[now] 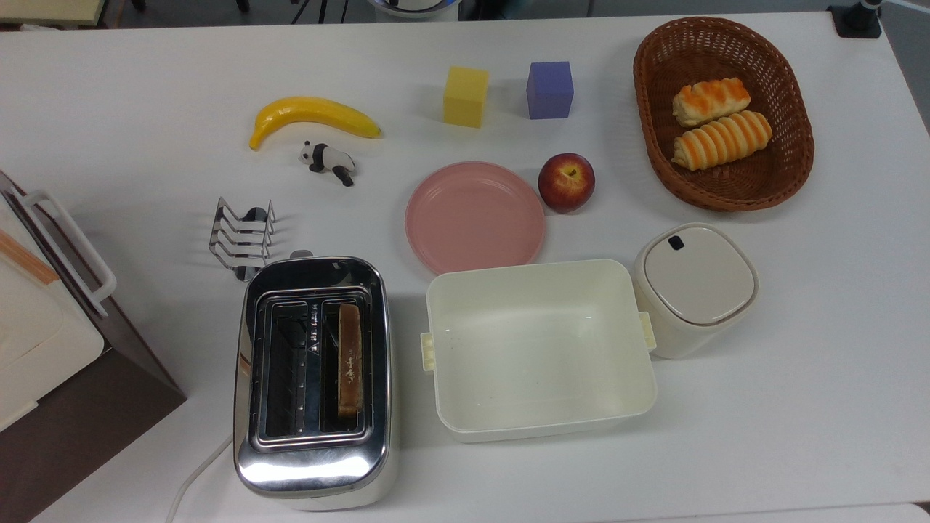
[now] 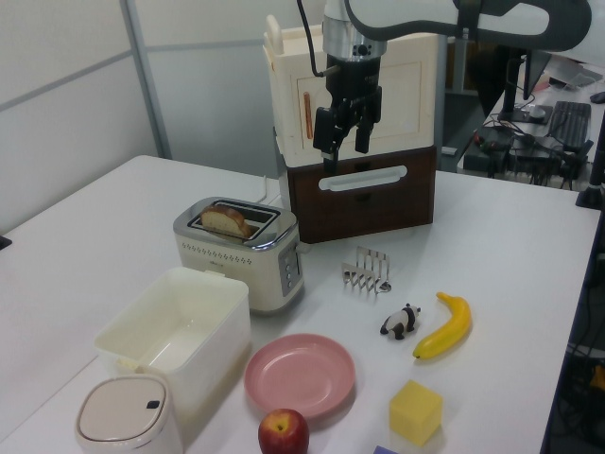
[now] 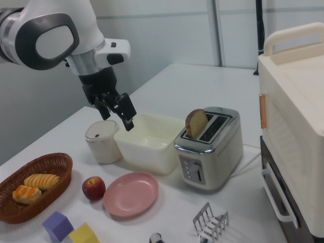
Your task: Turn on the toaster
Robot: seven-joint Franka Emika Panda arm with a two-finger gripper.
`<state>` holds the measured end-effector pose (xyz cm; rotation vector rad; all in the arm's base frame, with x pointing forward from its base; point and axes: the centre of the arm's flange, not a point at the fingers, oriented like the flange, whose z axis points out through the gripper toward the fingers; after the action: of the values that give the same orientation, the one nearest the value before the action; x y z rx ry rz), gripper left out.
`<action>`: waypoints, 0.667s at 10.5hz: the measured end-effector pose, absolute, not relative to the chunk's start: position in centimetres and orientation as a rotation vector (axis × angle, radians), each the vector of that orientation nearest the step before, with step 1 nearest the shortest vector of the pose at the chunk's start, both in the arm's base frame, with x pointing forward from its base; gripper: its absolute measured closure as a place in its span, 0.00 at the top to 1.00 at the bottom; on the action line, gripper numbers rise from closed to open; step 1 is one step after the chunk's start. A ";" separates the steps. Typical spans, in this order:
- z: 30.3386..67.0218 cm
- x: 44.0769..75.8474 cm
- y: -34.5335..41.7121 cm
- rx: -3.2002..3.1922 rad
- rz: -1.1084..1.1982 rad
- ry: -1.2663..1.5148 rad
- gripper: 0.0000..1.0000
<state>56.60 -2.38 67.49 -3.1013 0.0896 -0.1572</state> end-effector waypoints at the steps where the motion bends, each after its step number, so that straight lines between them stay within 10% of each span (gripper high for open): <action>1: 67.5 56.6 -2.5 -3.101 -0.157 0.093 1.00; 7: 66.9 56.6 -2.9 -3.104 -0.140 0.082 1.00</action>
<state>56.62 -2.95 66.94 -3.1037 0.0823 -0.1398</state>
